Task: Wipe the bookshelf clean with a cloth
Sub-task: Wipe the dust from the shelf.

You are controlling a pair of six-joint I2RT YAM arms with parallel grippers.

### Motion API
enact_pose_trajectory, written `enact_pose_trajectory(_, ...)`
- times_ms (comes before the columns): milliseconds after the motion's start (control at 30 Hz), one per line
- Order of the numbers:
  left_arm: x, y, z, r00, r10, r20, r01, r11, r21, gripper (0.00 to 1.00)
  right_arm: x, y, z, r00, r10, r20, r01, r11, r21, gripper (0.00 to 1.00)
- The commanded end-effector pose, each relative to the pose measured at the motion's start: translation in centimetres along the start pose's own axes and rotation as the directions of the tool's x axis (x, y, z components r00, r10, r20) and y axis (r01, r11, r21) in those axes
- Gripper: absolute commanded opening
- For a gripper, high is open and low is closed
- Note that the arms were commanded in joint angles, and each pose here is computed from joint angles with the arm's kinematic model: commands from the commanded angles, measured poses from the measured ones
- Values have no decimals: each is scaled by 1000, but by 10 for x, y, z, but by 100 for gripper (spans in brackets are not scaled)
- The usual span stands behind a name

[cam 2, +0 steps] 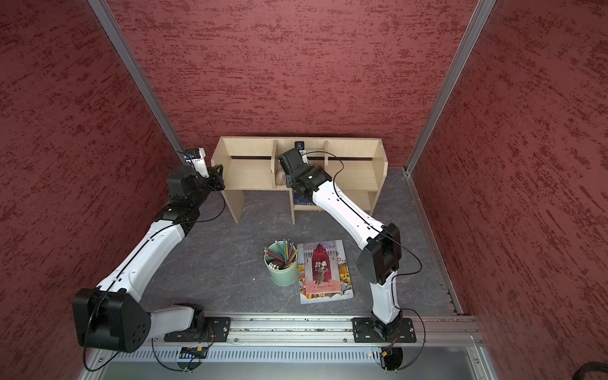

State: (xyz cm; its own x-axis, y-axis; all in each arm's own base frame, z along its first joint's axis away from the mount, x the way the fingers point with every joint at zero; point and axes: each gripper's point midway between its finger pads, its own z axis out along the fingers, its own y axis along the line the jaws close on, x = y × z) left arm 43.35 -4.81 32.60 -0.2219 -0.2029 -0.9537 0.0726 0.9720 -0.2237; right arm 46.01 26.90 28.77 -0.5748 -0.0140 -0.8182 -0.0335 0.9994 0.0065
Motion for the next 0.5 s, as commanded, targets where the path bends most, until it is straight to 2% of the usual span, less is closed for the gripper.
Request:
enact_pose_trajectory(0, 5, -35, -6, 995, -82, -48, 89, 983, 162, 0, -24, -16, -19, 998, -15, 56, 11, 998, 68, 0)
enact_pose_trajectory(267, 4, -35, -7, 996, -82, -43, 88, 983, 159, 0, -90, -31, -26, 980, 13, 199, -36, 993, 111, 0)
enact_pose_trajectory(367, 4, -35, -8, 996, -82, -42, 88, 983, 159, 0, -103, -19, -25, 976, 35, 217, -44, 998, 39, 0)
enact_pose_trajectory(467, 4, -34, -7, 996, -79, -45, 85, 984, 156, 0, -107, 13, -26, 975, 47, 217, -18, 991, -132, 0)
